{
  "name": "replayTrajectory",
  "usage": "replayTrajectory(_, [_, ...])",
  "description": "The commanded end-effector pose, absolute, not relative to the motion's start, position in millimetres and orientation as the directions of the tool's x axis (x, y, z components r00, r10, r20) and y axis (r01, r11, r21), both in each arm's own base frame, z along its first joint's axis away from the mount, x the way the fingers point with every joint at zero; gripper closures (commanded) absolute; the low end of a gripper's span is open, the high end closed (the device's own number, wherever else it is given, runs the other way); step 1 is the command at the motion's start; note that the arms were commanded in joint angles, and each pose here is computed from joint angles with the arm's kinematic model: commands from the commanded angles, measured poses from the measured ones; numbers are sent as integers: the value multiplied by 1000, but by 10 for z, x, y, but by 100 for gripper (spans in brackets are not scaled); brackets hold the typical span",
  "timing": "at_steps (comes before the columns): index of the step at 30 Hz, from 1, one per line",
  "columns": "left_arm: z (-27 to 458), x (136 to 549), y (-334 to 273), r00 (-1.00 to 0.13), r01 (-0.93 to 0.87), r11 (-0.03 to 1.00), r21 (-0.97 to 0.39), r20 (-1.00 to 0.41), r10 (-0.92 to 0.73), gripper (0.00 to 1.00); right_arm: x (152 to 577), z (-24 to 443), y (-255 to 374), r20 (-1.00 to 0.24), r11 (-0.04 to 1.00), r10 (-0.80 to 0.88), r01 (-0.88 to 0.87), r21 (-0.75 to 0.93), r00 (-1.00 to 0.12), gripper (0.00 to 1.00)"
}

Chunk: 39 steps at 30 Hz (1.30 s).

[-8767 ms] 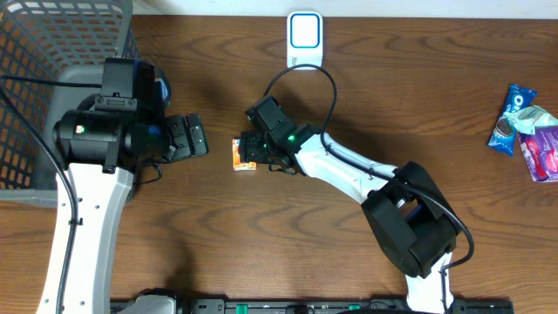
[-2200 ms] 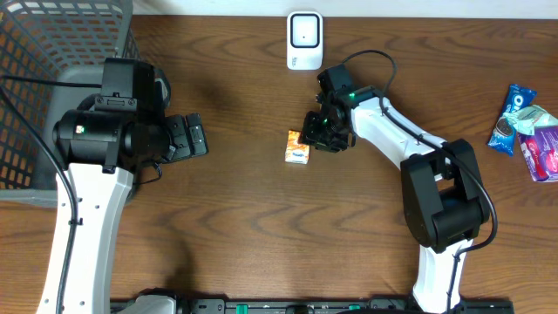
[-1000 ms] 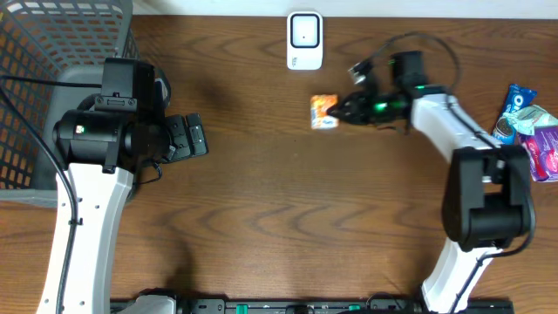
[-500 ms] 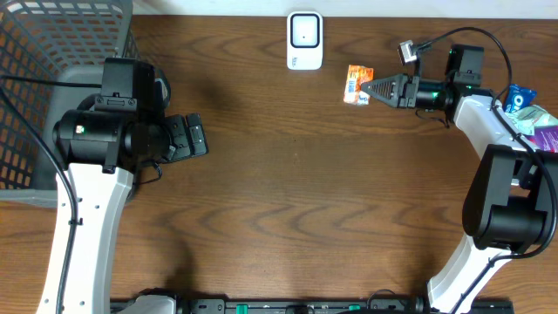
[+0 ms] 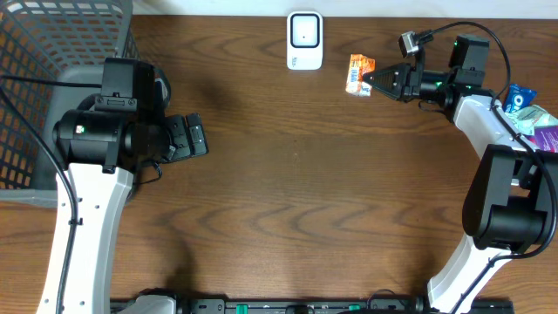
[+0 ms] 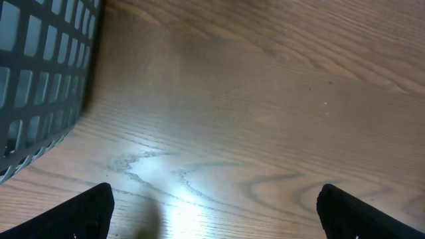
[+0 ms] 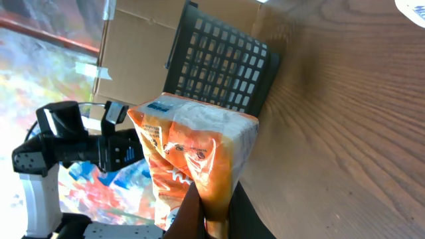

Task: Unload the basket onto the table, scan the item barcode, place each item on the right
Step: 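Lift the Kleenex pack and carry it toward the scanner, then hold the Kleenex pack in front of the scanner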

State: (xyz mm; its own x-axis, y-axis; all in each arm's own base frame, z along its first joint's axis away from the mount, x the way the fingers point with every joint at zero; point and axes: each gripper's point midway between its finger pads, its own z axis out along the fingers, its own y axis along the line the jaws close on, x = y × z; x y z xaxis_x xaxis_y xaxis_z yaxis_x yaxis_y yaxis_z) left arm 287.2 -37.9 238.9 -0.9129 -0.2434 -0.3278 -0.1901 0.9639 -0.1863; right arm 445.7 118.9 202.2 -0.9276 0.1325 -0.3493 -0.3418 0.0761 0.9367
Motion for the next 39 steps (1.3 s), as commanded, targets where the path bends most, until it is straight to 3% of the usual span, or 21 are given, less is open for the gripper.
replayTrajectory(1, [2454, 2891, -363, -908, -180, 967, -182, -348, -234, 2, 4418, 2188, 1231, -364, 58, 115, -359, 931, -924, 99])
replayTrajectory(24, [2454, 2891, -363, -908, -180, 967, -182, -348, -234, 2, 4461, 2101, 1470, -343, 108, 109, -332, 937, -933, 99])
replayTrajectory(28, [2454, 2891, -363, -908, -179, 967, -182, -348, -234, 2, 4622, 2070, 1659, -294, 175, 162, -266, 948, -942, 99])
replayTrajectory(34, [2454, 2891, -363, -908, -179, 967, -182, -348, -234, 2, 4947, 2314, 2031, -505, 269, 255, -441, 856, -825, 99])
replayTrajectory(39, [2454, 2891, -363, -908, -180, 967, -182, -348, -234, 2, 5361, 2237, 2059, -608, 494, 398, -398, 773, -687, 99])
